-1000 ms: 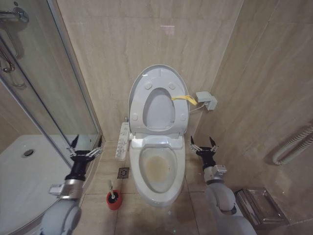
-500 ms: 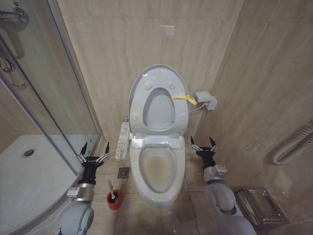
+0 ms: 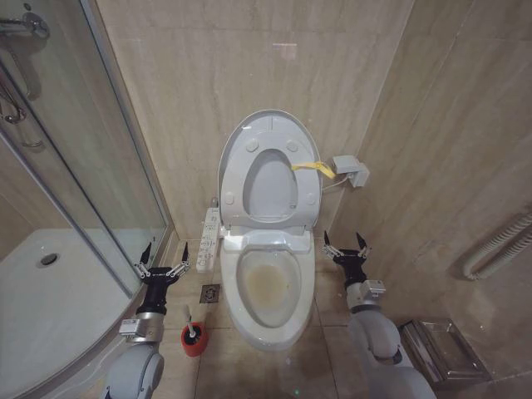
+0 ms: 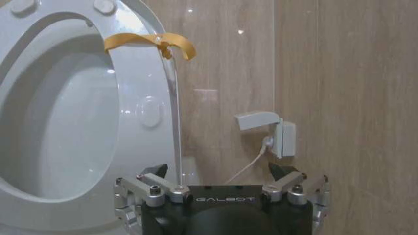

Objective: Open the toilet lid, clean the toilet bowl with a toilet brush, close the toilet lid, and flush.

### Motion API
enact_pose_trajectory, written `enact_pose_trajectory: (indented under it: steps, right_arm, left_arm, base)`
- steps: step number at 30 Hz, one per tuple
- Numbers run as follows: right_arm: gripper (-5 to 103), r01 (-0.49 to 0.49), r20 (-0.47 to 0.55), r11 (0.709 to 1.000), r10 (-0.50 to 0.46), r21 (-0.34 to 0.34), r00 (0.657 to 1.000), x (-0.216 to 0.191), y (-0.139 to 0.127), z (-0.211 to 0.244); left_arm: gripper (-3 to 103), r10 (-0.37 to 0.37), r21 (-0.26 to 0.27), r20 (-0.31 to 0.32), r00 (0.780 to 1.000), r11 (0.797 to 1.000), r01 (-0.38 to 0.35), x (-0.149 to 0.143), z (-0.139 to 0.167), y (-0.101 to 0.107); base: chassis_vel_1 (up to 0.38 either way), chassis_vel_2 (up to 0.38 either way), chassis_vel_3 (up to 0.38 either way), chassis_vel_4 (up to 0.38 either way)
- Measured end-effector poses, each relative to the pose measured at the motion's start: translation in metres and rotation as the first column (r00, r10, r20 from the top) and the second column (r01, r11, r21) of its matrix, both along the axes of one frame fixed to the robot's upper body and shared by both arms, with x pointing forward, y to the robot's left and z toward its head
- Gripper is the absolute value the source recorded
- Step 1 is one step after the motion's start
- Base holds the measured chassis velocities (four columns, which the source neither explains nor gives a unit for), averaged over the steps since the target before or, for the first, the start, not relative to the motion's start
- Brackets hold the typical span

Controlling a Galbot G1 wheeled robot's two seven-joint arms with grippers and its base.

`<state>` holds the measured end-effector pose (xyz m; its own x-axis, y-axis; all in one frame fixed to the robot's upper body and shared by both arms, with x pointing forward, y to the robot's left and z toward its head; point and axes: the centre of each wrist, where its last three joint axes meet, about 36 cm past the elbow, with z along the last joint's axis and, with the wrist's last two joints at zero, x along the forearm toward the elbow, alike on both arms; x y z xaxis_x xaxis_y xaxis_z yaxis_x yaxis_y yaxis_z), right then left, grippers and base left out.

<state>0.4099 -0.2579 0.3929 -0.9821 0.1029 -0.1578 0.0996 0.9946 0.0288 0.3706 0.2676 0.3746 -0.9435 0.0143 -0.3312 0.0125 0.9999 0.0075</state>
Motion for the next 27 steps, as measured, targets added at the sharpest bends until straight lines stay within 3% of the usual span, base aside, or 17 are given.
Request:
enact_pose_trajectory:
  steps: [27]
  right_arm:
    - [100,0.0,0.0,1.0,0.0,0.0,1.0,0.0,0.0,0.0]
  left_arm:
    - [100,-0.002,0.001,-0.001,1.0,1.0,0.002,-0.0002,0.0007,-0.0002]
  base:
    - [0.0,0.0,0.0,0.0]
